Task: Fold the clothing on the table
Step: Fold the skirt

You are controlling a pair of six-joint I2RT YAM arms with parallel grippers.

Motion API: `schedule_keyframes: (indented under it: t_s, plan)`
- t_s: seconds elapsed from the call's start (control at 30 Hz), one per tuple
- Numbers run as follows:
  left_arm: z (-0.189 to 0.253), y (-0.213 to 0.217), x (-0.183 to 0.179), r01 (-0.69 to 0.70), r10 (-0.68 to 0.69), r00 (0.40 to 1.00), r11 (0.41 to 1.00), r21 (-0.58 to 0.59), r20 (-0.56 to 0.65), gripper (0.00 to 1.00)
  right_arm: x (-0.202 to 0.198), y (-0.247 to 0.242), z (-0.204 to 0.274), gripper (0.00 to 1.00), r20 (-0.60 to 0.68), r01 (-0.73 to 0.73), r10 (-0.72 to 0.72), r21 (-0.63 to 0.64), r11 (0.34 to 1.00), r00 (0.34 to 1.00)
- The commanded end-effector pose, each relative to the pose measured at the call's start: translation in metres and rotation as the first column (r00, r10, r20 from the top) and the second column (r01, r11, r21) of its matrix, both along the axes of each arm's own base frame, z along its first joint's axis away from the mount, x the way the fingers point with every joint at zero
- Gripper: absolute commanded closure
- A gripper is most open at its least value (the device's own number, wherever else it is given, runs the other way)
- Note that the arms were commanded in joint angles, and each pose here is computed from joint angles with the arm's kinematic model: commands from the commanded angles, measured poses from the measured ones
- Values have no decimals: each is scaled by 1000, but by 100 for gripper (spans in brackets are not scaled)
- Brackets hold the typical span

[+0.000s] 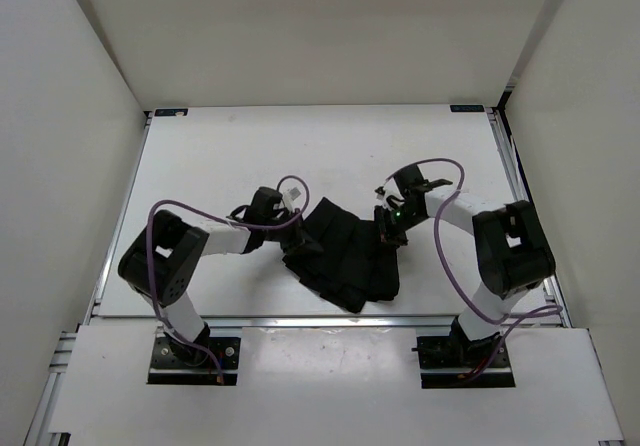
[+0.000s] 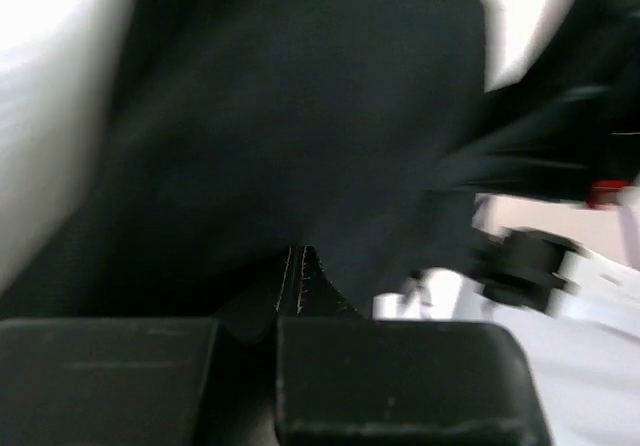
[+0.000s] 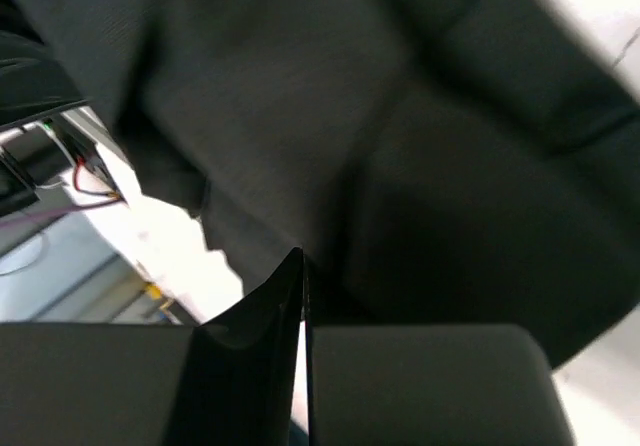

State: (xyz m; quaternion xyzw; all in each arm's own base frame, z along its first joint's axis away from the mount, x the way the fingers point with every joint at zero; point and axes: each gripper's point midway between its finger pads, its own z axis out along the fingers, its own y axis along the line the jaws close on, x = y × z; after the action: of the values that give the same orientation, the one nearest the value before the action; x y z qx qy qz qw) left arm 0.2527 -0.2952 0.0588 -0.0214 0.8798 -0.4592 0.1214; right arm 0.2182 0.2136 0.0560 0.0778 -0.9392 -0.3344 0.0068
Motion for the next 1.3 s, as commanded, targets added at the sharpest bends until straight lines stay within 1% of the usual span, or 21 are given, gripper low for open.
schedule_keyframes:
  t_s: [0.0, 0.1, 0.2, 0.33, 0.5, 0.53, 0.63, 0.67, 0.73, 0.83, 0.87, 0.9, 0.97, 1.0, 1.03, 1.07, 1.1, 1.13, 1.17, 1.2, 1.27]
  plan:
    - [-26, 20, 5, -87, 89, 996, 992, 89, -11, 100, 19, 12, -4, 94, -4, 57, -57, 89, 994, 998]
    - [-46, 42, 4, -131, 135, 991, 970, 203, -7, 100, 19, 11, -18, 95, -57, 70, -67, 67, 995, 996]
    - [-55, 56, -1, -132, 141, 990, 960, 249, -15, 100, 24, 13, -26, 95, -79, 78, -73, 55, 995, 994]
    - [-55, 61, -5, -158, 167, 986, 957, 244, -17, 100, 53, 15, -36, 96, -91, 92, -89, 30, 995, 992]
    - [-48, 62, 19, -197, 203, 979, 954, 227, -2, 100, 133, 24, -29, 98, -8, 118, -118, -15, 993, 993]
    - [-51, 62, 20, -194, 203, 979, 955, 225, -19, 100, 153, 29, -25, 97, 22, 119, -119, -5, 993, 993]
    - [-40, 54, 39, -196, 203, 979, 963, 184, -19, 100, 187, 34, -6, 98, 73, 134, -134, 12, 991, 988]
    - [-31, 49, 45, -190, 193, 981, 969, 158, -6, 100, 186, 35, -1, 97, 67, 122, -124, 22, 992, 990]
    - [-11, 46, 57, -190, 188, 982, 976, 110, 33, 99, 187, 41, 29, 96, 143, 93, -98, 41, 995, 985]
    - [38, 45, 73, -182, 182, 978, 983, -9, 104, 91, 175, 38, 76, 90, 277, 75, -86, 50, 996, 957]
    - [55, 49, 77, -177, 183, 976, 983, -56, 120, 86, 160, 38, 91, 86, 305, 70, -84, 55, 996, 949]
    - [70, 56, 83, -184, 196, 970, 979, -89, 142, 84, 157, 29, 113, 81, 369, 89, -105, 59, 994, 923]
    - [87, 70, 85, -195, 214, 963, 973, -124, 167, 60, 135, 9, 108, 71, 374, 146, -145, 26, 989, 916]
    - [96, 82, 86, -208, 231, 956, 968, -139, 182, 55, 126, -7, 106, 66, 390, 184, -172, 8, 983, 904]
    - [102, 88, 82, -208, 237, 948, 967, -149, 211, 53, 119, -13, 107, 65, 384, 200, -191, 16, 980, 903]
    - [94, 105, 81, -242, 266, 944, 960, -138, 195, 49, 106, -27, 104, 62, 369, 229, -221, 23, 973, 903]
    - [93, 114, 78, -265, 285, 938, 957, -119, 197, 50, 101, -41, 106, 60, 363, 265, -259, 34, 964, 895]
    - [82, 129, 76, -307, 314, 924, 949, -66, 217, 52, 87, -47, 94, 60, 330, 275, -272, 39, 961, 904]
    - [61, 137, 63, -317, 311, 933, 948, 6, 181, 58, 78, -58, 89, 60, 320, 303, -303, 53, 952, 898]
    - [48, 149, 56, -341, 322, 928, 937, 82, 187, 73, 69, -71, 81, 60, 313, 335, -333, 49, 941, 890]
    - [21, 162, 35, -360, 333, 928, 915, 181, 166, 93, 61, -87, 75, 60, 317, 377, -375, 57, 924, 871]
